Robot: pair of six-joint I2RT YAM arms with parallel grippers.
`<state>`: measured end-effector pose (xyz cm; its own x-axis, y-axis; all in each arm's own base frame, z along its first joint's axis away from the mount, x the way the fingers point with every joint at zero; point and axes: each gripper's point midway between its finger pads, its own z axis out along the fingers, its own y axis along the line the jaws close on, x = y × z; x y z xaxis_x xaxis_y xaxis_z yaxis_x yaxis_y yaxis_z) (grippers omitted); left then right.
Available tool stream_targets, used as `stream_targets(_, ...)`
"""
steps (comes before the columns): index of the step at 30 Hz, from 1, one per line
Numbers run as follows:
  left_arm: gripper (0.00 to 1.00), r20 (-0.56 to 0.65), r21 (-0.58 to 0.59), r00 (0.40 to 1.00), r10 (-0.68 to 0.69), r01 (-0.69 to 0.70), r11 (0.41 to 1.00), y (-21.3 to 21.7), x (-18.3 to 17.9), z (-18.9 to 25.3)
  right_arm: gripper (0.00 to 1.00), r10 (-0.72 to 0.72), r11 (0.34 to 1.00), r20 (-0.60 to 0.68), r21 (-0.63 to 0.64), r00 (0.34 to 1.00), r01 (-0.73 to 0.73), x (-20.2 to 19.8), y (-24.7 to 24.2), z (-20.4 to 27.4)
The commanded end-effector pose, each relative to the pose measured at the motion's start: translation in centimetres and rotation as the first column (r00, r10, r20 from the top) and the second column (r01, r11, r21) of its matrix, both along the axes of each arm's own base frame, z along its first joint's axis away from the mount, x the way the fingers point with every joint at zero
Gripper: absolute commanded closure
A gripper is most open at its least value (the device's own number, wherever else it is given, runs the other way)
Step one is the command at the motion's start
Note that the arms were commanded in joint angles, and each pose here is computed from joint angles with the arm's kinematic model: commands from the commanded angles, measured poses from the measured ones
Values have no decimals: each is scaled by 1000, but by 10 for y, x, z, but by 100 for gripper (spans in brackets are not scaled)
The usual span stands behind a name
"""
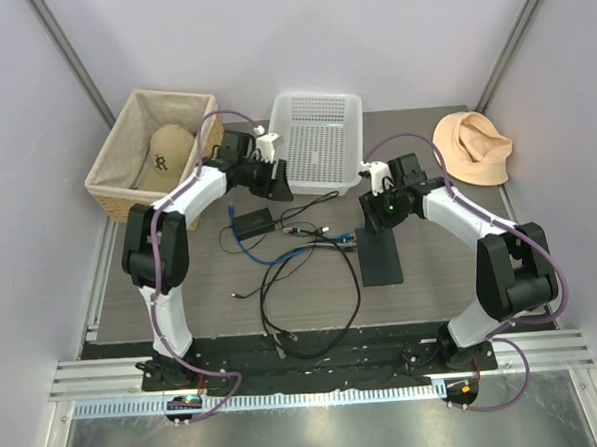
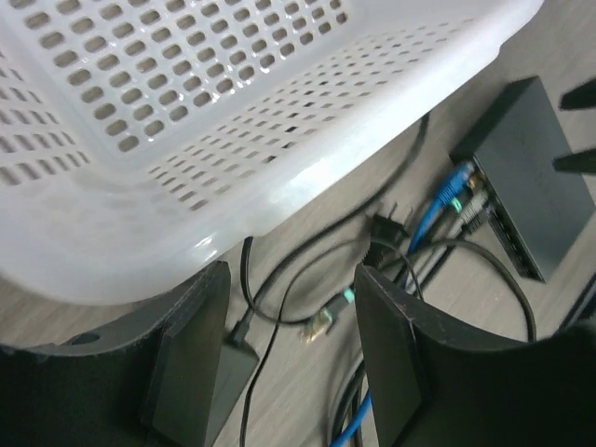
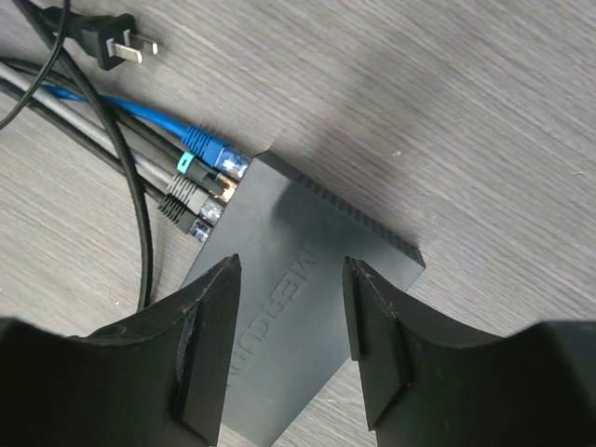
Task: Pull the plug from the switch port
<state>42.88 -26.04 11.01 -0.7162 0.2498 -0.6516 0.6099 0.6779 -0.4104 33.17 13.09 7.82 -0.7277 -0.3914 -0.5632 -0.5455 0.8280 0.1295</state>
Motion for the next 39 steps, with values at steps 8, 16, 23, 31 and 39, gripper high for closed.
stream_targets(8,38,99,-209,909,-406,418,884,-105,-114,62,56,-11,995,-45,95,999,16,-30,8,1)
stream_targets(16,40,135,-112,962,-236,251,961,-153,-65,3,62,-33,994,-92,101,995,42,-42,7,-11)
stream_targets(23,39,148,-55,964,-221,232,971,-158,-48,-29,62,-41,994,-101,97,994,51,-43,4,-10)
stream_targets(31,39,26,-115,951,-308,308,944,-163,-79,-57,61,-64,994,-77,86,995,70,-34,-1,-3)
stream_targets(39,40,-61,-167,938,-340,326,930,-167,-119,-65,60,-86,992,-68,86,994,92,-23,-9,4)
